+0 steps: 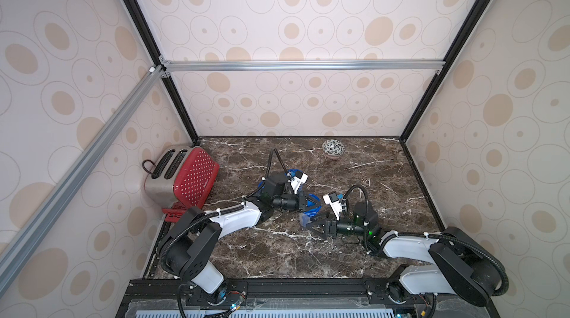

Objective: Take out toiletry kits
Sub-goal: Unfasten the latch on the container.

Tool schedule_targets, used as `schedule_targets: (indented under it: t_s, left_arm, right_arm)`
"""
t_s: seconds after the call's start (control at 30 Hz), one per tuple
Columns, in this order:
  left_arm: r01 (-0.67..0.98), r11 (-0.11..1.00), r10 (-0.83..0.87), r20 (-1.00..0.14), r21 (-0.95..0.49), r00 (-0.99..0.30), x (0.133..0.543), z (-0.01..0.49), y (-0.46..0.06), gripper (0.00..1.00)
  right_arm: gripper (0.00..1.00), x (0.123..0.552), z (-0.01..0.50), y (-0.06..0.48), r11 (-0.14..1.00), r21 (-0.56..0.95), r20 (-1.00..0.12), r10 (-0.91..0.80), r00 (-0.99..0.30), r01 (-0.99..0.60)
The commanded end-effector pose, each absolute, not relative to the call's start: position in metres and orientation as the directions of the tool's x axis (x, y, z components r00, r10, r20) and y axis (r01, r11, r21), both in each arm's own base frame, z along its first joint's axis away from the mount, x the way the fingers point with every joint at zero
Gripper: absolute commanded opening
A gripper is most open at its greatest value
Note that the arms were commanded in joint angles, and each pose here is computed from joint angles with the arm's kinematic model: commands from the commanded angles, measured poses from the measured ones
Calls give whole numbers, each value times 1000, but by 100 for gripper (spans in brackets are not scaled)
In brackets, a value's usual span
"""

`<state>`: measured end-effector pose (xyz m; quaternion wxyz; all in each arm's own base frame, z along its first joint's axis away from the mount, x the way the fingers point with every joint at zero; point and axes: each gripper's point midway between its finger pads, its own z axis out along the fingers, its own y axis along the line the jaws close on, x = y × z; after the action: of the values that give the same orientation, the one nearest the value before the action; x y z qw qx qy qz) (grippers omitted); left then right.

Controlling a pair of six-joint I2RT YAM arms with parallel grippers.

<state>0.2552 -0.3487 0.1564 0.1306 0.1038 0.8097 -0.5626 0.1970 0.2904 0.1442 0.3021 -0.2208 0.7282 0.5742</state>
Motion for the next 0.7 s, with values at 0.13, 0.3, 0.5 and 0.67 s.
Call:
schedule_targets:
  t_s: [0.13, 0.3, 0.5, 0.67]
  left_arm:
    - [106, 601, 62, -86, -792, -994, 222, 52, -315, 0]
    - [102, 611, 67, -78, -785, -995, 219, 48, -313, 0]
    - [102, 609, 66, -78, -786, -995, 220, 47, -314, 0]
    - [99, 611, 64, -76, -785, -995, 221, 45, -315, 0]
  right_arm:
    - [77, 204, 182, 296, 165, 627, -778, 86, -622, -761]
    - [78, 198, 193, 297, 115, 565, -825, 96, -557, -817]
    - [78, 192, 203, 297, 71, 464, -883, 116, -455, -883]
    - [77, 189, 206, 299, 40, 405, -910, 117, -398, -913]
